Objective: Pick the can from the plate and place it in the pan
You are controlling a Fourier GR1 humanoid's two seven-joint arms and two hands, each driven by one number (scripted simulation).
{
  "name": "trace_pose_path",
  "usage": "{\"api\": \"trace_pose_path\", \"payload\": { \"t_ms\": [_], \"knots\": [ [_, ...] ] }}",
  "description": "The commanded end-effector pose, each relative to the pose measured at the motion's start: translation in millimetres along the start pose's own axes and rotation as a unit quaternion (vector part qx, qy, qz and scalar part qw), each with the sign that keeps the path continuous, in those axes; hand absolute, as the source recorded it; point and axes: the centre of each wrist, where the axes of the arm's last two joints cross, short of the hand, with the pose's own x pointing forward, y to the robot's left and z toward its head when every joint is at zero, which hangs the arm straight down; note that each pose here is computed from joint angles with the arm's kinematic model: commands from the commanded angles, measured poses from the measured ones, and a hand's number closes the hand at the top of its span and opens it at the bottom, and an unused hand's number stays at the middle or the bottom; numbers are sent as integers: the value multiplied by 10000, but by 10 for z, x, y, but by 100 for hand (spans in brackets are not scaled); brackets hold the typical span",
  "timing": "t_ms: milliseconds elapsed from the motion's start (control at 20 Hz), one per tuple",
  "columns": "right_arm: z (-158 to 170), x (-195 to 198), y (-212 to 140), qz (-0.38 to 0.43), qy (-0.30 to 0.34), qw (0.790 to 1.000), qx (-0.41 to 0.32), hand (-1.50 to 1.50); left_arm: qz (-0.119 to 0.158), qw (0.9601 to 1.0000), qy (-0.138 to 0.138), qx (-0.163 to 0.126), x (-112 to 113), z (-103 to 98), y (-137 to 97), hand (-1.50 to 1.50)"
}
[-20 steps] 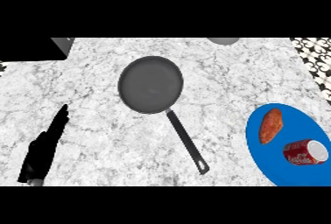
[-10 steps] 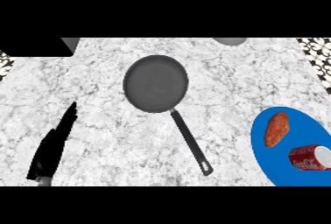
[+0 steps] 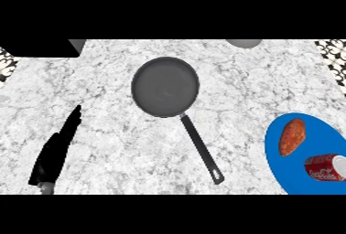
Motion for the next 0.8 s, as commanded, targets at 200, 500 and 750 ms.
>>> {"api": "trace_pose_path", "payload": {
  "t_ms": [200,500,750],
  "knots": [
    [-179,214,129,919,652,9918,599,-150,78,10000,-47,-10,-109,119,-67,0],
    [-145,389,195,1275,991,9829,880,-150,-29,10000,25,34,-17,-2,184,0],
    [-284,443,478,1149,925,9834,1061,-150,4,9999,-99,43,78,108,-28,0]
  ]
}}
